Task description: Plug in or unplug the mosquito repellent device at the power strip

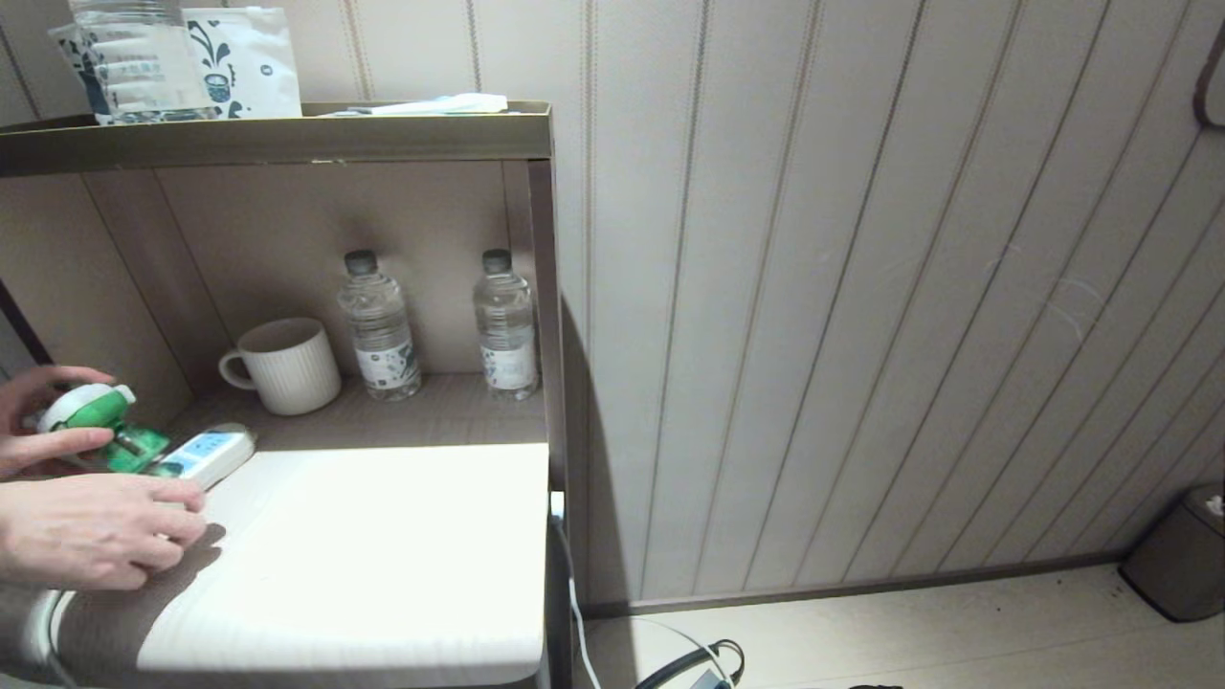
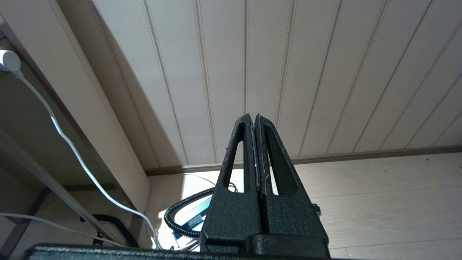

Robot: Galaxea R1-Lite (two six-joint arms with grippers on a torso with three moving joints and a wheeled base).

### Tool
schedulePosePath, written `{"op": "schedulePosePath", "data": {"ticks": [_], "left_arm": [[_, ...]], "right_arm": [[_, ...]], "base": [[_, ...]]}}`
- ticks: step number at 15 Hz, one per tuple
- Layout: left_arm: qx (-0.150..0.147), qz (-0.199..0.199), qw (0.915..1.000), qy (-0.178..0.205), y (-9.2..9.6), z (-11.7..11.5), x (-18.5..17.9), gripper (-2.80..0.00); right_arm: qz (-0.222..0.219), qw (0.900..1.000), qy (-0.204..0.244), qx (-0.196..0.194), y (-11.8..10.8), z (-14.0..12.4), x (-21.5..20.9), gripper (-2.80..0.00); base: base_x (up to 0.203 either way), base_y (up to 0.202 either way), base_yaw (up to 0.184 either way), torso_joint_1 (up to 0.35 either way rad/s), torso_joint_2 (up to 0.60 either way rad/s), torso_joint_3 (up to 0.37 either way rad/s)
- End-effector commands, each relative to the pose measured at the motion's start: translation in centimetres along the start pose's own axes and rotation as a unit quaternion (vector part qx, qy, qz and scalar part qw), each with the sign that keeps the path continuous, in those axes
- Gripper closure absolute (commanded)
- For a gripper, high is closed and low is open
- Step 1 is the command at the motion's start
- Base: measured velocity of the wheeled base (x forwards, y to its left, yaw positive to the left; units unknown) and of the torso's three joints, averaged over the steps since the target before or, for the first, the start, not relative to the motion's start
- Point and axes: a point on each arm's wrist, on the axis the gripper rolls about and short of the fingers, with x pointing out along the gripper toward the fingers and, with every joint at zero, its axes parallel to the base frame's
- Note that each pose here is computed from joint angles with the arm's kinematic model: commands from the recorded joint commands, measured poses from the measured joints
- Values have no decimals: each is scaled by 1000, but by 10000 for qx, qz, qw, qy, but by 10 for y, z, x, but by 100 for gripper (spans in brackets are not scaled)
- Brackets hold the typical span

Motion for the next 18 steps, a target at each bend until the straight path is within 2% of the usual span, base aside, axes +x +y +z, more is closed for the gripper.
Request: {"op": "schedulePosePath", "data": {"ticks": [1,18], "left_arm": [[-5,1,10000,2,0,0,0,0],[-5,1,10000,2,0,0,0,0]], "right_arm": [[7,10000,9,2,0,0,0,0],[0,10000,9,3,0,0,0,0]], "base": [[0,0,0,0,0,0],[0,0,0,0,0,0]]}}
